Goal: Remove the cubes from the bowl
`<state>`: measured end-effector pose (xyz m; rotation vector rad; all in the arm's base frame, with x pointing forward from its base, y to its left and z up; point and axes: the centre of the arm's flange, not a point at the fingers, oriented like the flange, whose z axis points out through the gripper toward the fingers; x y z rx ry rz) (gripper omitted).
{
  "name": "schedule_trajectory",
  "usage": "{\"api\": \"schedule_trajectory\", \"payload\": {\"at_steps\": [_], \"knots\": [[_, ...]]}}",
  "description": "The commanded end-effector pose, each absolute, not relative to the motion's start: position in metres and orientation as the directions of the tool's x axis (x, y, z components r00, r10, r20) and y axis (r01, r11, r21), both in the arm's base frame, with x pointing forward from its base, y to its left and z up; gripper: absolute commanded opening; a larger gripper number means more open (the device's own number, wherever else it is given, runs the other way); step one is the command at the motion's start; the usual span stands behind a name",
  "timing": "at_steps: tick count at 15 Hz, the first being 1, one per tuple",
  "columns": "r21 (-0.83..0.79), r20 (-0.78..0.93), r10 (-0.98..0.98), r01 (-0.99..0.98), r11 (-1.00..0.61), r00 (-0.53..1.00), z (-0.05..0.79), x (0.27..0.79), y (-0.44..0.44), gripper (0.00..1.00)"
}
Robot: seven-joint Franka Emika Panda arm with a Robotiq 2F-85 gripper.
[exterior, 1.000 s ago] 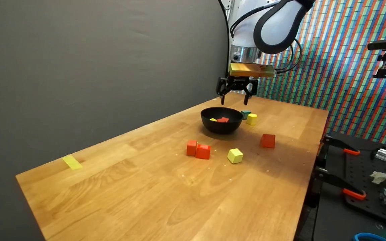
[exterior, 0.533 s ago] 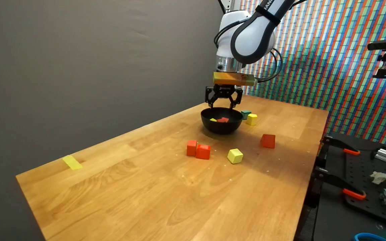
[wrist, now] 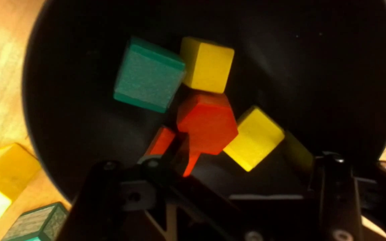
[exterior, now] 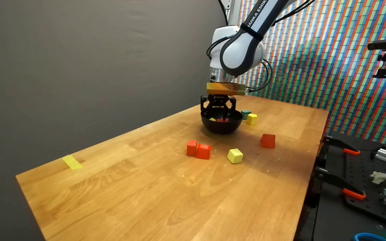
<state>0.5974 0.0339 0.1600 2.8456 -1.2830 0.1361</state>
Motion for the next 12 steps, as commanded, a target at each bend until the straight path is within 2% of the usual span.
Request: {"api": "schedule_trajectory", "payload": {"at_steps": [1,4,7,12], "knots": [[-0.022,0.078,-0.76,-0.761,-0.648,0.645,0.158,0.604,0.022,0.72],[-0.022,0.069,-0.779,-0.779,-0.626,0.624,0.157,0.597,0.014,0.71],[-0.026,0.057,-0.791,-0.791,-0.612,0.61,0.157,0.591,0.014,0.75],[-0.024,0.041,-0.802,-0.802,-0.597,0.596,0.158,0.581,0.016,0.72]]}}
